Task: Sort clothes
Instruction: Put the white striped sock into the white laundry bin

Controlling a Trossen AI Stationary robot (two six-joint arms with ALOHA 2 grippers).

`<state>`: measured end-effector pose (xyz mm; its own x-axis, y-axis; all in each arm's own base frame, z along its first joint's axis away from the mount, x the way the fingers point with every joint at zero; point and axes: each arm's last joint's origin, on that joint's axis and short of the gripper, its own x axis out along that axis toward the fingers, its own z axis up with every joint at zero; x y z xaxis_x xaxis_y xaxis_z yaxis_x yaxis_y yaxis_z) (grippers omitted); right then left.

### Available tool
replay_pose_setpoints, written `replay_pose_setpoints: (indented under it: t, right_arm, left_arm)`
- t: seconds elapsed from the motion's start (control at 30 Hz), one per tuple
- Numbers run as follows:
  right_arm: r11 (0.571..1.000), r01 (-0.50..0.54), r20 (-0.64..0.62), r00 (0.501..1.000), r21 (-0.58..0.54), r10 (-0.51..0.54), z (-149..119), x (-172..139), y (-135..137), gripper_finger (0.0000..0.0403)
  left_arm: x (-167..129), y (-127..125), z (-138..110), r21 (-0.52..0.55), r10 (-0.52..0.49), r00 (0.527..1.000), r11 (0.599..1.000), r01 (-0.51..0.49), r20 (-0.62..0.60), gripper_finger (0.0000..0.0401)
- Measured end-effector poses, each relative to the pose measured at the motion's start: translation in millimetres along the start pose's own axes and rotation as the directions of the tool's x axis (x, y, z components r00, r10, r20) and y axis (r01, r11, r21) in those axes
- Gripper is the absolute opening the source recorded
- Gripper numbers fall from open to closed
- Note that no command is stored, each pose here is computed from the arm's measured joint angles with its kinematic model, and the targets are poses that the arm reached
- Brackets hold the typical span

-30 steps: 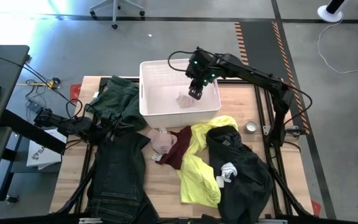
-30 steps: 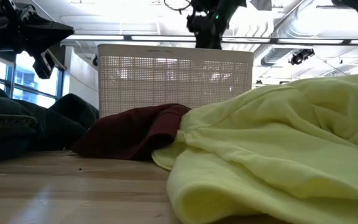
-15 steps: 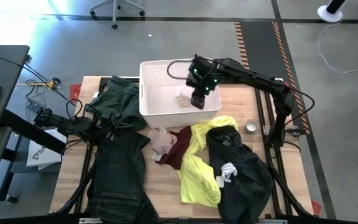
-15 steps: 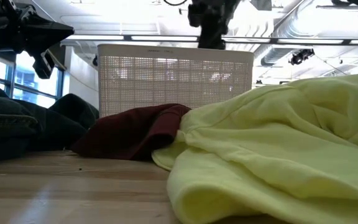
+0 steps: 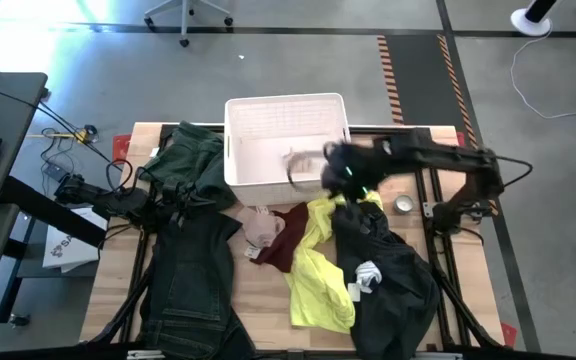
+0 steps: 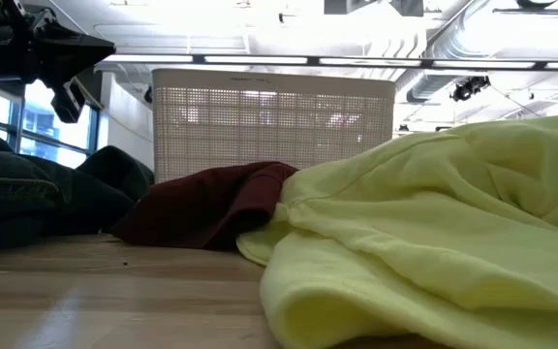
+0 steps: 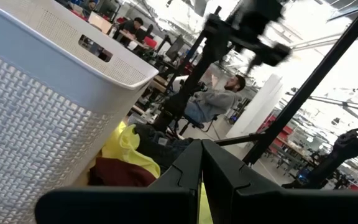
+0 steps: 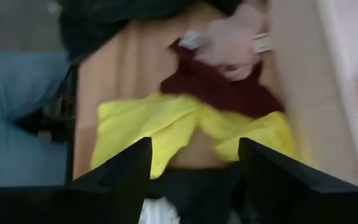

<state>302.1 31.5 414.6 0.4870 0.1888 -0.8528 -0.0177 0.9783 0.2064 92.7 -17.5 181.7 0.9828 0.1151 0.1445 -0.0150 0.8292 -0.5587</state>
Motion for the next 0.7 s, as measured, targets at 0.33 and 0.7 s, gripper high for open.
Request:
replay_pose_setpoints:
  t: [0.33,0.7]
  right_arm:
    - [0.982,0.180,-0.121,0.975,-0.060,-0.186,-51,12,105,0.0243]
    - [0.916,0.369,-0.330,0.855,-0.156,-0.400,-121,80,142,0.0245]
  left_arm:
    - [0,0,0,0.007,-0.004,1.000,1.000,0.004,-0.003,0.0010]
    - [0,-1,0,0.014,-0.022,1.000,1.000,0.022,-0.013,0.0010]
